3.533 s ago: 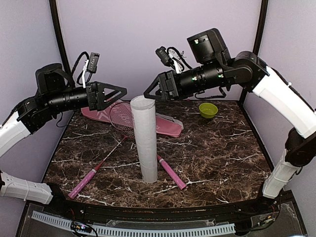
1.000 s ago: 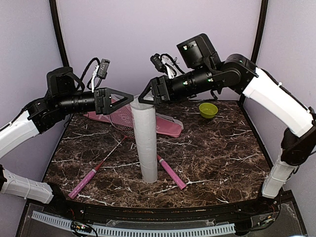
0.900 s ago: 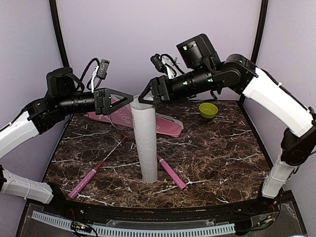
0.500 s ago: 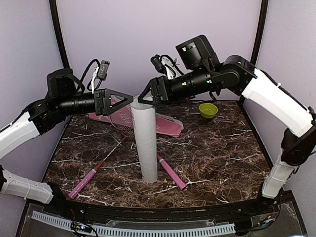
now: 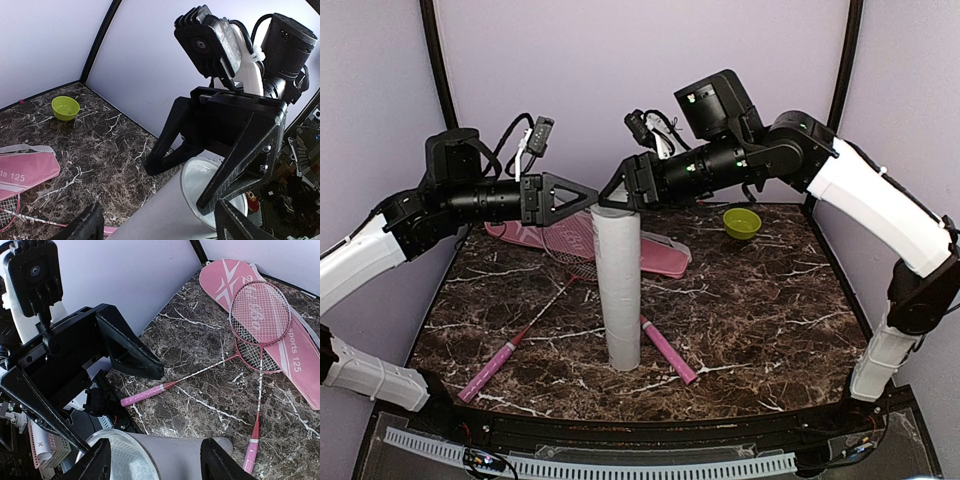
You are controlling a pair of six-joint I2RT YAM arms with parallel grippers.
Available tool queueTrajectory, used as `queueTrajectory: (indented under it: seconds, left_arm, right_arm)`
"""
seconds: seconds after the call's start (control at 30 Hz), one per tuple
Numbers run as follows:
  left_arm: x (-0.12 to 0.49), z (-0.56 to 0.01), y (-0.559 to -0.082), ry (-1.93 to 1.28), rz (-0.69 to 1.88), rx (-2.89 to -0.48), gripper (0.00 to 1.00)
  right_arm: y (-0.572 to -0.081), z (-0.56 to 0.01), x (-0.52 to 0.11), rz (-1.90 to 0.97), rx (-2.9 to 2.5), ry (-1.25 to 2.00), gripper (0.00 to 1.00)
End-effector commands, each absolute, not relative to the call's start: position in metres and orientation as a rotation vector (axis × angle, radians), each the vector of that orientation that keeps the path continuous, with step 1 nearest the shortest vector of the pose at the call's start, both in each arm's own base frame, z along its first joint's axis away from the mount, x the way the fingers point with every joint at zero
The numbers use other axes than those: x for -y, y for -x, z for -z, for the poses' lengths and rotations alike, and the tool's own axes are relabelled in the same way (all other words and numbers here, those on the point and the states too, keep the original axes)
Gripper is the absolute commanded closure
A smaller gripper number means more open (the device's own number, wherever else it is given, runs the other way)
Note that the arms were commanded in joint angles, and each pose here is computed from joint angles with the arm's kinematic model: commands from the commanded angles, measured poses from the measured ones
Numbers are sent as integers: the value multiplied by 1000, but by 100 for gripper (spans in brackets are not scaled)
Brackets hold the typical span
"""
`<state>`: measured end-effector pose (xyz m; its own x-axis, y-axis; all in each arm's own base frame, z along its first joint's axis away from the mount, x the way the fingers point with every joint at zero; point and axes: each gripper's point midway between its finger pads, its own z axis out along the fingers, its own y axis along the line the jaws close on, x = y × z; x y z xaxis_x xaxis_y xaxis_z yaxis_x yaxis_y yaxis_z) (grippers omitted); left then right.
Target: Pack up the badminton gear
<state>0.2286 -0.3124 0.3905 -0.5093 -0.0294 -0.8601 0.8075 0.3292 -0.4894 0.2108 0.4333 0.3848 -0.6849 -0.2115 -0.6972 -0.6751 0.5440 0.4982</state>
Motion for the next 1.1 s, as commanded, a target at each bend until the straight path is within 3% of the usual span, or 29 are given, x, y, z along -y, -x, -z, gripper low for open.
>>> queueTrajectory:
  seconds: [0.0, 0.43, 1.07]
  left_arm:
    - [309, -391, -231, -695, 1236, -1792, 22]
    - [300, -407, -226, -673, 1226, -1751, 16]
    - [300, -396, -224, -683, 1223, -1780, 17]
  right_arm:
    - [-206, -359, -430, -976, -2296, 755, 39]
    - [-203, -374, -435, -1042, -2239, 779, 40]
    - [-192, -401, -436, -1120, -2163, 839, 36]
